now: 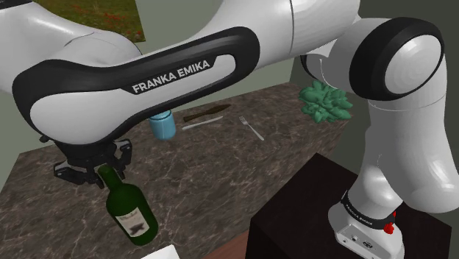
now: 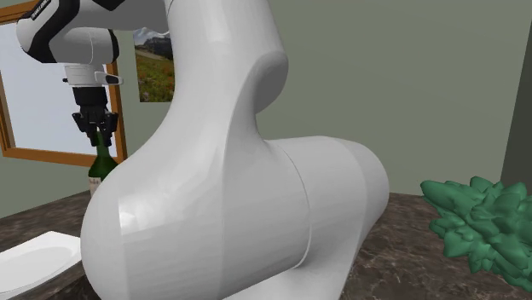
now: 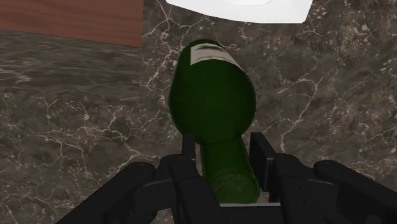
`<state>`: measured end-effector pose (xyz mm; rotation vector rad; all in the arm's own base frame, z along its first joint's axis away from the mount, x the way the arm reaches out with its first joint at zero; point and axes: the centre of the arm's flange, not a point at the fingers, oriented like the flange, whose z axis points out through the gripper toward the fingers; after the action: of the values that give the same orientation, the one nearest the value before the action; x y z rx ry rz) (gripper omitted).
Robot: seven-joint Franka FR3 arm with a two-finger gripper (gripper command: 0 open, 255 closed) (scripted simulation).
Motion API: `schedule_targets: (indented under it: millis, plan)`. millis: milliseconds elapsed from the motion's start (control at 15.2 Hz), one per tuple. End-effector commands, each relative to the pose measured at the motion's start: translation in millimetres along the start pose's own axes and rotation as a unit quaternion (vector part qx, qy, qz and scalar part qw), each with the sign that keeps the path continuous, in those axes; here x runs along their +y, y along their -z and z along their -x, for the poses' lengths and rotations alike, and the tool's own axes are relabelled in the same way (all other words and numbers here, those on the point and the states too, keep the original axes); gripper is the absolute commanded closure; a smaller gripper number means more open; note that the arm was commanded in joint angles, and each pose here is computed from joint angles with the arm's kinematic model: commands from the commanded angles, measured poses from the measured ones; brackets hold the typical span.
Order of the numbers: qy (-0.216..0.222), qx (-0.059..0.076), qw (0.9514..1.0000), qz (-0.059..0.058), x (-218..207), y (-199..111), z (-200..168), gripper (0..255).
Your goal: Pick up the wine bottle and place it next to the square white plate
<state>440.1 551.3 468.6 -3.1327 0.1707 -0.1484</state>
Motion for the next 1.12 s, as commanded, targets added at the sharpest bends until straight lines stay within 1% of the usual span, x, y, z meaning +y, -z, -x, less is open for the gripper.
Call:
schedule_targets:
  millis: [0, 66, 396, 660, 1056]
  plan:
    - [0.0, 0.0, 1.0, 0.0, 0, 0, 0, 255]
    - [0.0, 0.0, 1.0, 0.0, 0, 0, 0, 0]
    - [0.0, 0.0, 1.0, 0.0, 0, 0, 0, 0]
    - [0.0, 0.0, 1.0, 0.0, 0, 50, 0, 0]
    - [0.0, 0.0, 1.0, 0.0, 0, 50, 0, 0]
